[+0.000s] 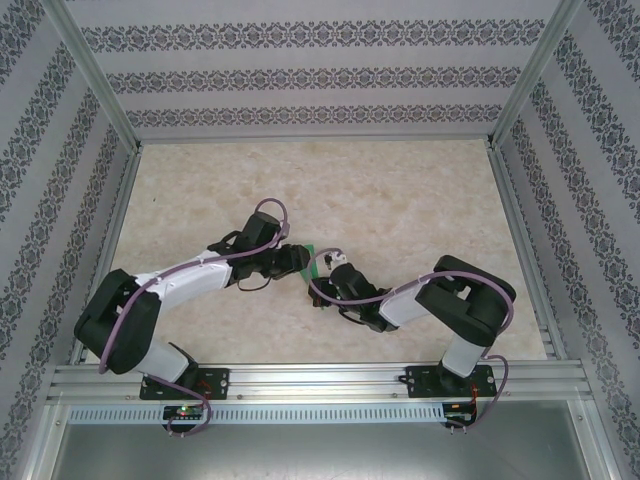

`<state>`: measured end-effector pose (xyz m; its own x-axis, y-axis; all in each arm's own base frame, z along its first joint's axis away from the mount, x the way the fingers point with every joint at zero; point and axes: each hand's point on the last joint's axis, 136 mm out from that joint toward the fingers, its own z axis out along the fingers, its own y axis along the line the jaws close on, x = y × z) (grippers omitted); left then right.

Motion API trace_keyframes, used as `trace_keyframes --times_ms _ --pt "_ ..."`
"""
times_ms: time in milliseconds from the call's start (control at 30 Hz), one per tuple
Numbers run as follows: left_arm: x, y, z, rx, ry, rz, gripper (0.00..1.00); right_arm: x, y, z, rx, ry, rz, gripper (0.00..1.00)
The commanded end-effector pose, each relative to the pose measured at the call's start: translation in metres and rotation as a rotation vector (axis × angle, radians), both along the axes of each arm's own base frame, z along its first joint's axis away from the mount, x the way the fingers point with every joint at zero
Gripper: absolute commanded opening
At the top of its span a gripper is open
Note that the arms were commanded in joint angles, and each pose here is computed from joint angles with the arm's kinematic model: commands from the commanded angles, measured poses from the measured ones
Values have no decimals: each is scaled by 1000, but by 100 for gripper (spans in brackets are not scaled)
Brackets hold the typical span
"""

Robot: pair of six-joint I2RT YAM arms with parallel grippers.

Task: Fold a paper plane with a square sheet of paper (pick it up from the middle)
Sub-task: Fold the wing for the fifth time at the center of the table.

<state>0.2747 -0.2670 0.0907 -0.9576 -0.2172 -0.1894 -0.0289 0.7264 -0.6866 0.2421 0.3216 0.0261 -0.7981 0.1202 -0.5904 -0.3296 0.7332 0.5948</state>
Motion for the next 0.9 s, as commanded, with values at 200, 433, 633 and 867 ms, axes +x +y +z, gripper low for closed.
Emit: trace_keyframes --times_ms 200,433,633,867 --pt "16 32 1 177 -14 95 75 -3 5 4 -15 -6 41 4" --pt "17 33 -20 175 92 142 79 -7 10 13 -126 -111 91 6" --pt "19 26 -27 157 137 151 80 -12 14 16 -182 -170 128 7" --pt "20 19 -34 136 183 148 73 -13 19 17 -245 -208 157 9"
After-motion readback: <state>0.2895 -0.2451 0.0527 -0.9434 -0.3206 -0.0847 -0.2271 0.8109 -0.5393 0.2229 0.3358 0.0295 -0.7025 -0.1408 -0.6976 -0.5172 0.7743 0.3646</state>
